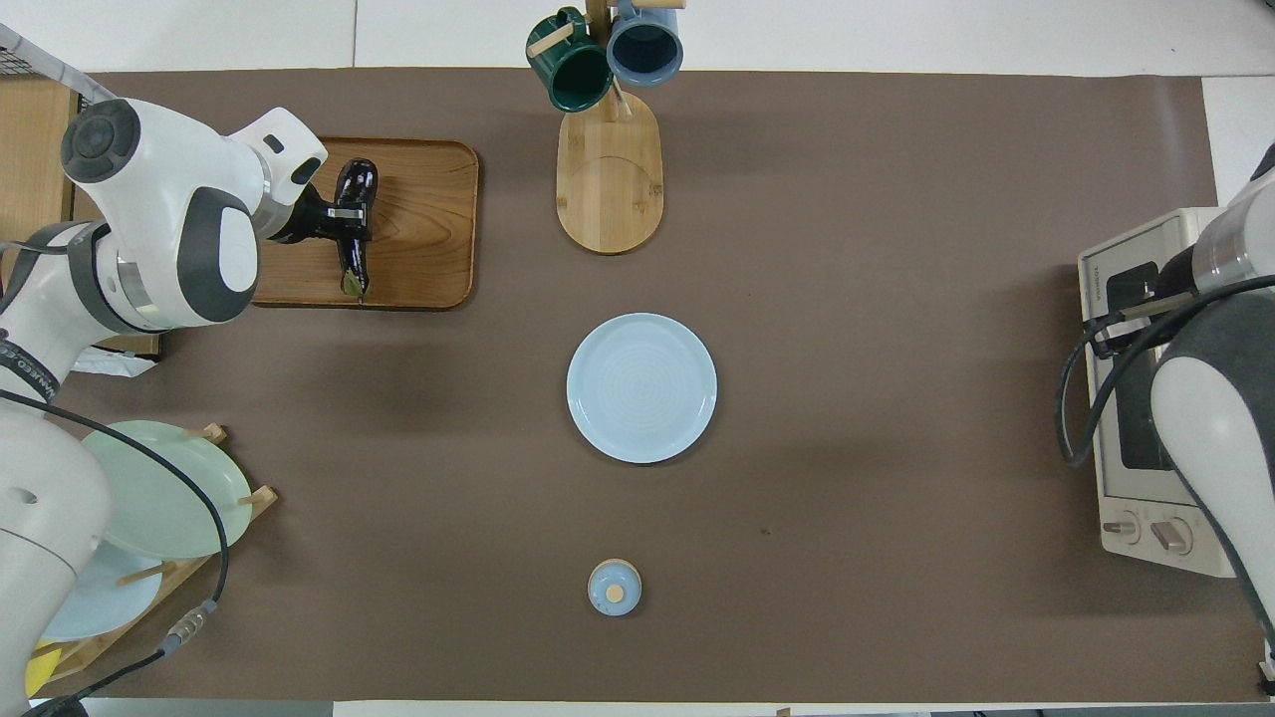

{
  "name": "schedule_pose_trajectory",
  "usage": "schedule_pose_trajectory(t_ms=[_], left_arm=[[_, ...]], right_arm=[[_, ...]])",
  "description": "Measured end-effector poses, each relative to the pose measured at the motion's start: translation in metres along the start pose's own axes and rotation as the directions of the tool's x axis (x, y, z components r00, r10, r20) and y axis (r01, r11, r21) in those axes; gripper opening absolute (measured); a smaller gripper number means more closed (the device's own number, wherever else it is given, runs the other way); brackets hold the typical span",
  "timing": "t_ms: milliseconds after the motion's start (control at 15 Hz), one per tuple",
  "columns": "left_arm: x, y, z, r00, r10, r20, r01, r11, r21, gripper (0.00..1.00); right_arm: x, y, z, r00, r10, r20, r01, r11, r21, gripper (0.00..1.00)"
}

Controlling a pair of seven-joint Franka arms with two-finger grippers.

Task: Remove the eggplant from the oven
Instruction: 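Carry the eggplant with the left gripper onto the wooden tray, then open the left gripper and release the eggplant on the tray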

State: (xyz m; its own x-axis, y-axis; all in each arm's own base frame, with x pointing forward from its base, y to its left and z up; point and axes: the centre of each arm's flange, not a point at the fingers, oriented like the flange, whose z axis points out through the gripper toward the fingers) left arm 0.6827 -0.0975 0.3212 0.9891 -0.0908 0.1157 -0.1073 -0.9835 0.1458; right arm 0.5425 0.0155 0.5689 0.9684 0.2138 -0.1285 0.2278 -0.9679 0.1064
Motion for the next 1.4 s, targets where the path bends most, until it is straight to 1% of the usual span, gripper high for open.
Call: schedule_pose_trajectory(t_ms=[67, 133, 200, 333, 400, 600, 667, 733, 1000, 1133, 1267, 1400], left_arm=[[0.000, 0.000, 0.000, 1.000, 0.009, -0.001, -0.009, 1.000, 0.000, 0.35], [0.000, 0.000, 0.000, 1.000, 0.018, -0.004, -0.018, 1.000, 0.000, 0.35], [0.001, 0.000, -0.001, 1.000, 0.024, -0.007, -0.024, 1.000, 0.001, 0.35], [0.001, 0.000, -0.001, 0.999, 0.029, -0.012, -0.029, 1.000, 0.001, 0.35], [0.002, 0.000, -0.001, 0.999, 0.031, -0.014, -0.031, 1.000, 0.001, 0.35], [0.003, 0.000, -0.003, 0.999, 0.034, -0.018, -0.034, 0.999, 0.001, 0.35], [0.003, 0.000, -0.004, 0.999, 0.035, -0.020, -0.035, 0.999, 0.001, 0.36], [0.004, 0.000, -0.004, 0.999, 0.036, -0.021, -0.036, 0.999, 0.001, 0.38], [0.005, -0.010, -0.010, 1.000, 0.023, -0.021, -0.022, 1.000, 0.009, 0.79], [0.007, -0.017, -0.027, 1.000, 0.014, -0.008, -0.014, 1.000, 0.011, 1.00], [0.008, -0.016, -0.059, 1.000, 0.013, -0.003, -0.013, 1.000, 0.006, 1.00], [0.002, -0.015, -0.103, 1.000, -0.017, 0.000, 0.017, 1.000, 0.004, 1.00]], right_arm=[[0.001, -0.003, -0.001, 1.000, 0.001, -0.006, -0.001, 1.000, 0.027, 0.33], [0.003, -0.007, -0.002, 1.000, 0.001, -0.012, 0.000, 0.999, 0.052, 0.33], [0.005, -0.015, -0.003, 1.000, 0.001, -0.016, 0.000, 0.998, 0.070, 0.37], [0.007, -0.034, -0.007, 1.000, 0.018, -0.007, -0.017, 0.997, 0.075, 0.55], [0.006, -0.039, -0.009, 1.000, 0.027, -0.001, -0.026, 0.997, 0.075, 0.68], [0.005, -0.037, -0.011, 0.999, 0.036, 0.004, -0.036, 0.996, 0.076, 0.97], [0.005, -0.037, -0.011, 0.999, 0.037, 0.004, -0.037, 0.996, 0.077, 1.00], [0.005, -0.037, -0.011, 0.999, 0.037, 0.004, -0.037, 0.996, 0.077, 1.00], [0.005, -0.035, -0.012, 0.999, 0.041, 0.001, -0.041, 0.996, 0.077, 1.00], [0.004, -0.033, -0.012, 0.999, 0.045, 0.001, -0.045, 0.996, 0.077, 1.00], [0.004, -0.030, -0.012, 0.999, 0.050, 0.002, -0.050, 0.996, 0.078, 1.00], [0.002, -0.019, -0.010, 0.997, 0.073, 0.005, -0.073, 0.994, 0.081, 1.00]])
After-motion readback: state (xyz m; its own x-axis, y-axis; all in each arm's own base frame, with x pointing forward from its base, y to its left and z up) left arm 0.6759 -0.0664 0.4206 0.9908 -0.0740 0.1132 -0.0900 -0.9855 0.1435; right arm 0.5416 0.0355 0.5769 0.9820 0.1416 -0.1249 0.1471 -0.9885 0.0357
